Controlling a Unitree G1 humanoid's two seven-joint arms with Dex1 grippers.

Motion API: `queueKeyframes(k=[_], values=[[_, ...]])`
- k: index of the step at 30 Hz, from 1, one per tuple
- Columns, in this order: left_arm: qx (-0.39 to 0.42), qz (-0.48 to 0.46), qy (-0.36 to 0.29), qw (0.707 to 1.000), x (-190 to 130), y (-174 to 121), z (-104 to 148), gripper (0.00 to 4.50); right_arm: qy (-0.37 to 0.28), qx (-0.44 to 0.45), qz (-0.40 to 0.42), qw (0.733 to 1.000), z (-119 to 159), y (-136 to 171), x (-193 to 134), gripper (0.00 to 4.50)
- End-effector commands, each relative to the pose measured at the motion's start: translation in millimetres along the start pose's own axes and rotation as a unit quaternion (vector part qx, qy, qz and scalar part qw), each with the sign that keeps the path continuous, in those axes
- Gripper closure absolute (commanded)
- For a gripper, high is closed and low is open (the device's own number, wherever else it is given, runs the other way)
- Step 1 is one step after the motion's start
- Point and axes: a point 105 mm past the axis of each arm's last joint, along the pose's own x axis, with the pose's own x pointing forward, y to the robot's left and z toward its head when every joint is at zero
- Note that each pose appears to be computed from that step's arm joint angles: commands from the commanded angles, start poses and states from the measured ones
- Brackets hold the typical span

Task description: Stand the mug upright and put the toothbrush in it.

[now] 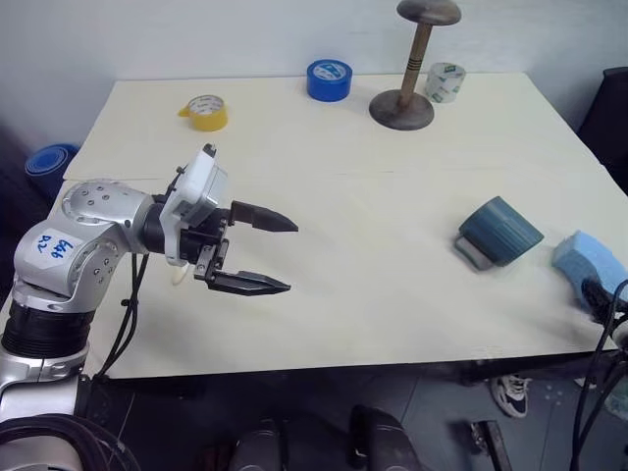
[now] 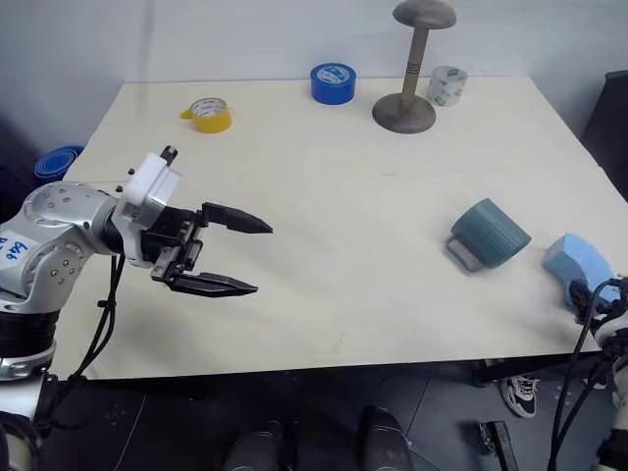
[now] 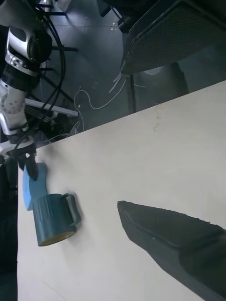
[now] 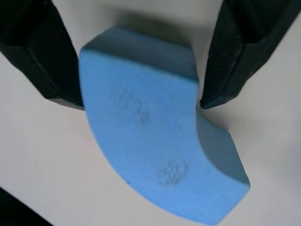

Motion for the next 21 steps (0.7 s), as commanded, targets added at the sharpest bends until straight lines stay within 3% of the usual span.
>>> queueKeyframes(k=[1,3,6,8,11,13,16,21], values=[[0.011,0.007,-0.001,1.000,-3.9,-1.3,4.0,0.00,-0.049,-0.055,0.018,0.997,48.6,-5.3,-20.1,0.04],[0.011,0.009,0.000,1.000,-3.5,-1.2,1.7,0.00,-0.061,-0.088,0.046,0.993,69.7,5.6,-33.3,0.04],[0.013,0.013,-0.001,1.000,-3.6,-0.8,0.8,0.00,-0.064,-0.175,0.166,0.968,102.7,71.1,-57.3,0.04],[0.014,0.015,-0.002,1.000,-3.2,-0.5,0.8,0.00,-0.045,-0.192,0.219,0.956,103.6,103.1,-66.0,0.04],[0.015,0.016,-0.002,1.000,-0.8,0.2,0.0,0.00,0.016,-0.175,0.280,0.944,77.2,150.4,-60.9,0.21],[0.020,0.017,0.002,1.000,0.6,0.1,-1.3,0.00,0.022,-0.175,0.293,0.940,66.1,171.3,-52.8,0.61],[0.023,0.017,0.003,1.000,1.0,-1.0,1.0,0.00,0.043,-0.187,0.284,0.939,50.3,184.4,-37.5,1.57],[0.028,0.024,0.002,0.999,-0.3,0.3,5.1,0.00,0.070,-0.216,0.254,0.940,33.9,181.7,-13.1,1.57]])
